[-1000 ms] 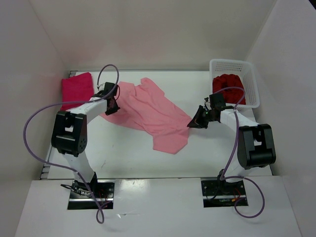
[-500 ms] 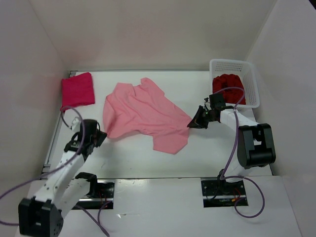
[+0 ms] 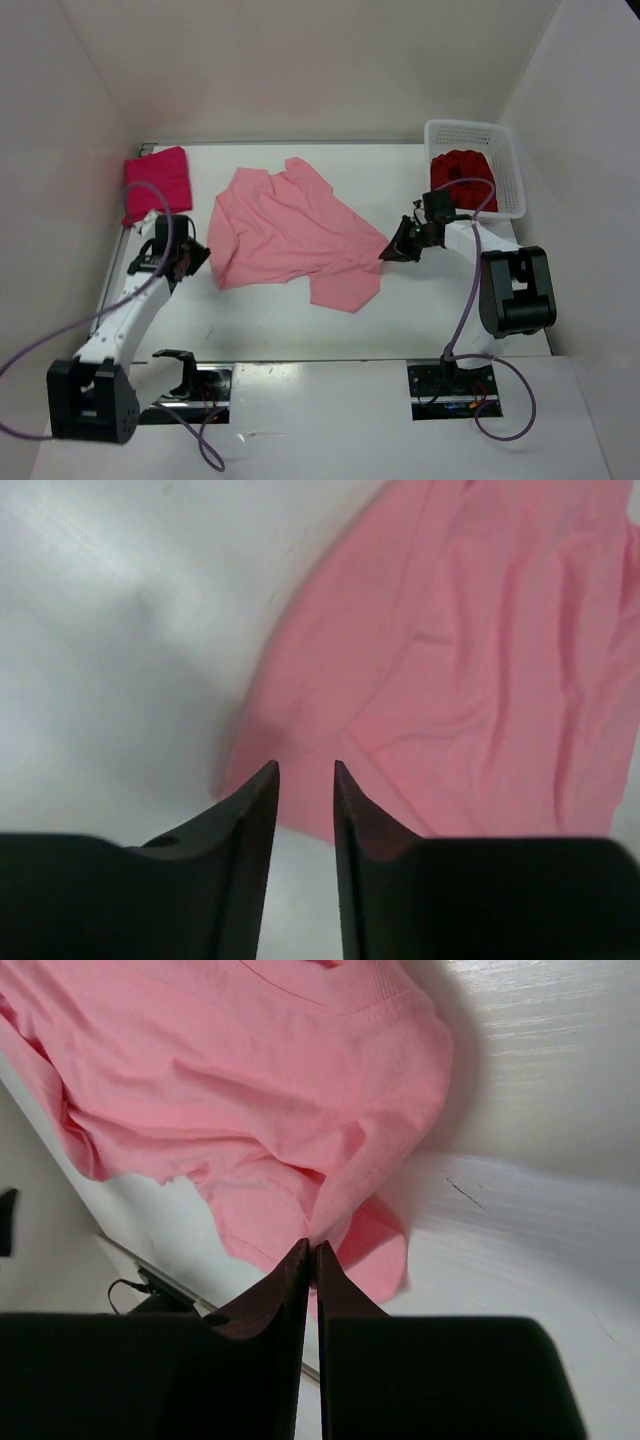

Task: Fold and stack the t-shirts
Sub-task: Flatten out the tshirt

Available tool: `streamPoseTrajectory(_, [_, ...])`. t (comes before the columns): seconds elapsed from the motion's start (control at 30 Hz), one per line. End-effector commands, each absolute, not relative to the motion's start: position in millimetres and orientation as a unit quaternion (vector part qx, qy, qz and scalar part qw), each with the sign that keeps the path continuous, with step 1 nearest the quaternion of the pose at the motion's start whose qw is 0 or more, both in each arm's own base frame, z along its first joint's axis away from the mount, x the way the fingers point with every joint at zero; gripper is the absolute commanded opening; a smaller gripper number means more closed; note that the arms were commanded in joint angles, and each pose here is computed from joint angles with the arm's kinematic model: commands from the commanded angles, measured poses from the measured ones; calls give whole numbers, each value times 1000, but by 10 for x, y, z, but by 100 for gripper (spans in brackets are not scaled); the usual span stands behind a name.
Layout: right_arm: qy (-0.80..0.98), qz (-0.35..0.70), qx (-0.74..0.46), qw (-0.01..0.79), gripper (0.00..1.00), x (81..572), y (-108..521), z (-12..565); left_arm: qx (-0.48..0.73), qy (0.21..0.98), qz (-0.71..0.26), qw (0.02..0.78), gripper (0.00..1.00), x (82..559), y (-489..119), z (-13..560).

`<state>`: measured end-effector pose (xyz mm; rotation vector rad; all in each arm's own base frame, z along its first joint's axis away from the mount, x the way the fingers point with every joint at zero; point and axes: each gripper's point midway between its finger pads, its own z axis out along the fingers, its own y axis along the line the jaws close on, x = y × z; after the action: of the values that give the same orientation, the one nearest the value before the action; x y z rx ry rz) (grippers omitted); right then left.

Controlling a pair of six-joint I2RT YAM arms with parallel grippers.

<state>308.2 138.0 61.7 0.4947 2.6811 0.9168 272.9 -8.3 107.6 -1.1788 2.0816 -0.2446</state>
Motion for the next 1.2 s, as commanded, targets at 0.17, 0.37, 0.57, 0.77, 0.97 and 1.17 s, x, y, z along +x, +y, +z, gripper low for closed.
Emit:
streamPoseTrajectory(0.17, [922, 324, 157, 145, 10, 3234, 1435, 648, -214, 906, -5, 364, 51, 3787, -351, 1001])
streamPoseTrajectory(0.37, [919, 327, 158, 152, 10, 3292, 1443, 707, -120, 942, 42, 311, 64, 3797, -602, 624])
streamPoseTrajectory(0.57, [918, 328, 157, 156, 10, 3344, 1449, 734, -110, 948, 54, 294, 54, 3712, -596, 483])
streamPoseTrajectory(0.77, [916, 331, 154, 165, 10, 3403, 1455, 797, -113, 951, 105, 269, 47, 3617, -428, 290])
streamPoseTrajectory(0.97, [917, 330, 155, 161, 10, 3377, 1452, 768, -110, 950, 131, 262, 40, 3580, -340, 260])
streamPoseTrajectory(1.17, [916, 331, 154, 165, 10, 3380, 1453, 798, -141, 932, 147, 300, 9, 3621, -244, 525])
